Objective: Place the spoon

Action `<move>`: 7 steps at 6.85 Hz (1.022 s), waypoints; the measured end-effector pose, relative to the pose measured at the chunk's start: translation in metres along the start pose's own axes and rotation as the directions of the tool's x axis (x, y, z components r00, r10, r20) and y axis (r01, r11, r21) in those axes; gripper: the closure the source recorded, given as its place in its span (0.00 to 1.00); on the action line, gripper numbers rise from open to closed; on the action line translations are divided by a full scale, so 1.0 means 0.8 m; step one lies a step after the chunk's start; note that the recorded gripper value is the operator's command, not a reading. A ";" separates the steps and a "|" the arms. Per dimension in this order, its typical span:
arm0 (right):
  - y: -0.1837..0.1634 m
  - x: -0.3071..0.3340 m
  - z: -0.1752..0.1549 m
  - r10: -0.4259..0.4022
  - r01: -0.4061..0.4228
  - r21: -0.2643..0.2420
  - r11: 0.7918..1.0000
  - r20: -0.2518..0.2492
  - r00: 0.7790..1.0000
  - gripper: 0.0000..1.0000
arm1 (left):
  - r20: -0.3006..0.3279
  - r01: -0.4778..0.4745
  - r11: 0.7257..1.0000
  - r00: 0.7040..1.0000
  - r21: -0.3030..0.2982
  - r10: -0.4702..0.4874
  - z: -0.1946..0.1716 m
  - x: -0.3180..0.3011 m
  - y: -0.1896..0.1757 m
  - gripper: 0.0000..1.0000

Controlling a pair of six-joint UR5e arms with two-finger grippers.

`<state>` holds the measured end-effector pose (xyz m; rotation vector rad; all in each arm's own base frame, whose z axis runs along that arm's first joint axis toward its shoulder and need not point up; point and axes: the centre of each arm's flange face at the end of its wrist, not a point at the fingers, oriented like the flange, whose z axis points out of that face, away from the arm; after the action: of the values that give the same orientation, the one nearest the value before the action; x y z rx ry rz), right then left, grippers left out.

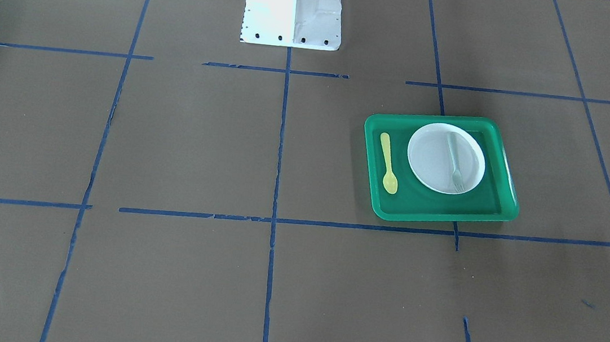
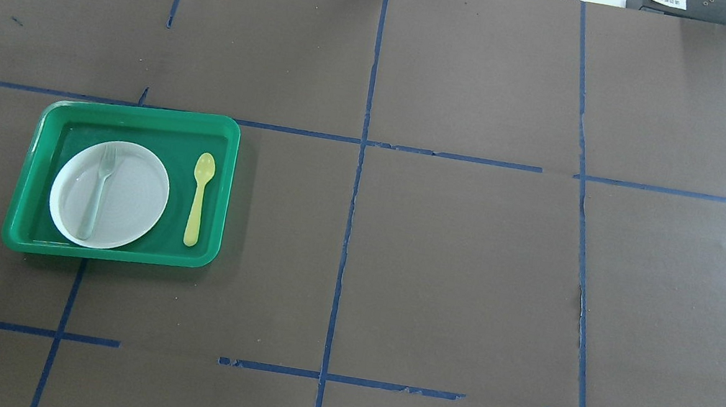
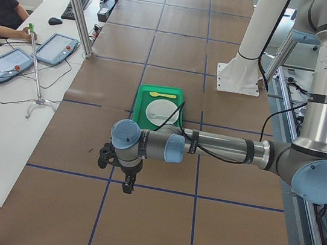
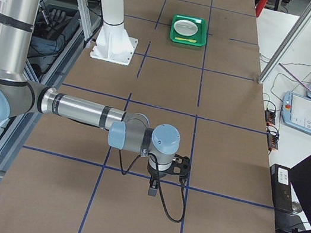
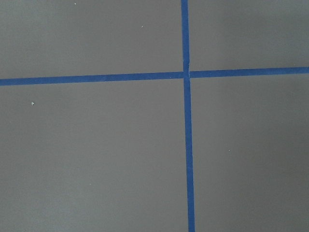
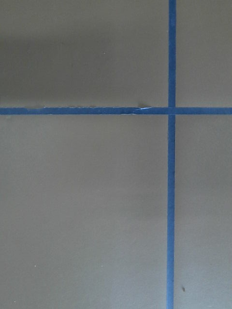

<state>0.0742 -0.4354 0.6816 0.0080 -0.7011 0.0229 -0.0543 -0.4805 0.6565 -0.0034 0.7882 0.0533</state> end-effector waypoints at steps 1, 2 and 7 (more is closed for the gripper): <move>0.000 0.000 0.000 0.000 0.000 0.000 1.000 0.000 1.000 0.00 | 0.000 -0.002 1.000 1.000 0.000 0.002 0.000 0.000 0.000 0.00; 0.000 0.000 0.000 0.000 0.000 0.000 1.000 0.000 1.000 0.00 | 0.001 -0.003 1.000 1.000 0.001 0.003 0.000 -0.001 0.000 0.00; 0.000 0.000 0.000 0.000 0.000 0.000 1.000 0.000 1.000 0.00 | 0.002 -0.012 1.000 1.000 0.009 0.012 -0.003 0.003 -0.002 0.00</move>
<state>0.0742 -0.4354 0.6816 0.0080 -0.7011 0.0229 -0.0544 -0.4818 0.6528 0.0101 0.7862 0.0608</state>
